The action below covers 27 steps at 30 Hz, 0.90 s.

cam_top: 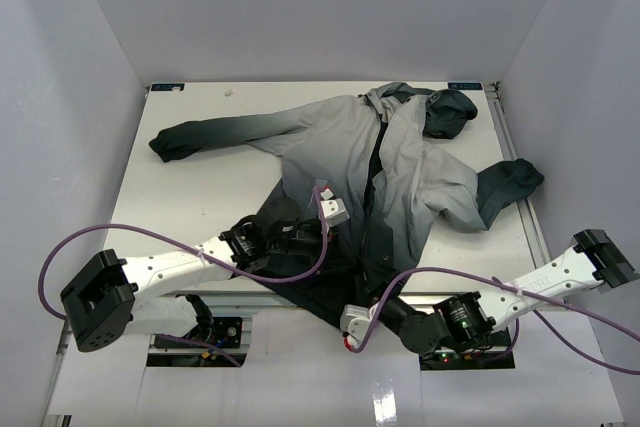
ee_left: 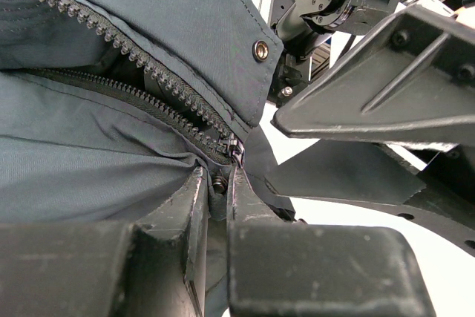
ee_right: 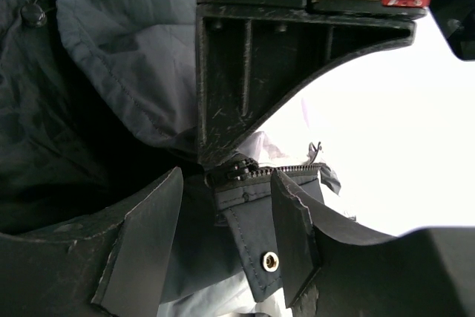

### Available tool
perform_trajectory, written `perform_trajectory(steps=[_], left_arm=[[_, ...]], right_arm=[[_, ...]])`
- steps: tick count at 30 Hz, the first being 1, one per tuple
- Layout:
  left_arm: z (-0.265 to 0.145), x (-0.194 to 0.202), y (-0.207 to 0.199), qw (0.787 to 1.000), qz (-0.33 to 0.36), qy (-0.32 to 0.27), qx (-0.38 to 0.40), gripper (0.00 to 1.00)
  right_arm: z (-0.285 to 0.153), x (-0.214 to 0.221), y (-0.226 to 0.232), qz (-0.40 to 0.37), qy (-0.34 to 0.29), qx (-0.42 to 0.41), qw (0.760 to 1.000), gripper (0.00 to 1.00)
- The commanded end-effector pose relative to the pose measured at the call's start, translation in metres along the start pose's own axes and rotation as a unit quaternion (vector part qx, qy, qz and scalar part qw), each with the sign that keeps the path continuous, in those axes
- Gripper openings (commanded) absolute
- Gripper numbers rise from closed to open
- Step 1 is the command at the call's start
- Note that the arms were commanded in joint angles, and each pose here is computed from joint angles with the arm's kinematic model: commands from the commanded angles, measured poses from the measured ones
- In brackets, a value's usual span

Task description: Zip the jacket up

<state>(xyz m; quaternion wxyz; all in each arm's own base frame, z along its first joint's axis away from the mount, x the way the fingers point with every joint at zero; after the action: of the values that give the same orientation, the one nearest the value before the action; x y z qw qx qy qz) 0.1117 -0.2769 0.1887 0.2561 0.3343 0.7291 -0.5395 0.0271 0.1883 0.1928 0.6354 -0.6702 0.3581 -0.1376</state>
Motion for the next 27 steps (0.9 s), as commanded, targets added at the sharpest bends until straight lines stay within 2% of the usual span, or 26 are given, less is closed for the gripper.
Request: perform_trajectory(steps=[1,27], left_arm=[[0.0011,-0.0133,-0.013,0.999,0.013,-0.009,0.029,0.0],[0.0001,-0.013,-0.0176,0.999,0.015,-0.005,0.05,0.0]], right_arm=[[0.0004,-0.0022,-0.0057,0.017,0.013,0.021,1.0,0.57],[0.0092,0.0009,-0.0095,0.007,0.043,0.024,0.999,0.49]])
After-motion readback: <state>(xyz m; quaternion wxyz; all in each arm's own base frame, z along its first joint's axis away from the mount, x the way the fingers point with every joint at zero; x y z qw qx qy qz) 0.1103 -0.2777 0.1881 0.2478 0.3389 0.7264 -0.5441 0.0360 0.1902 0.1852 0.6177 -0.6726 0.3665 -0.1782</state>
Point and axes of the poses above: each gripper's point midway between its finger pads, its own z axis out along the fingers, its own y axis along the line the jaws close on, x = y × z, the point moved 8 cm from there along -z, back along the fingers, and after that the axes turned 15 degrees about -z, right-handed, at the moved point
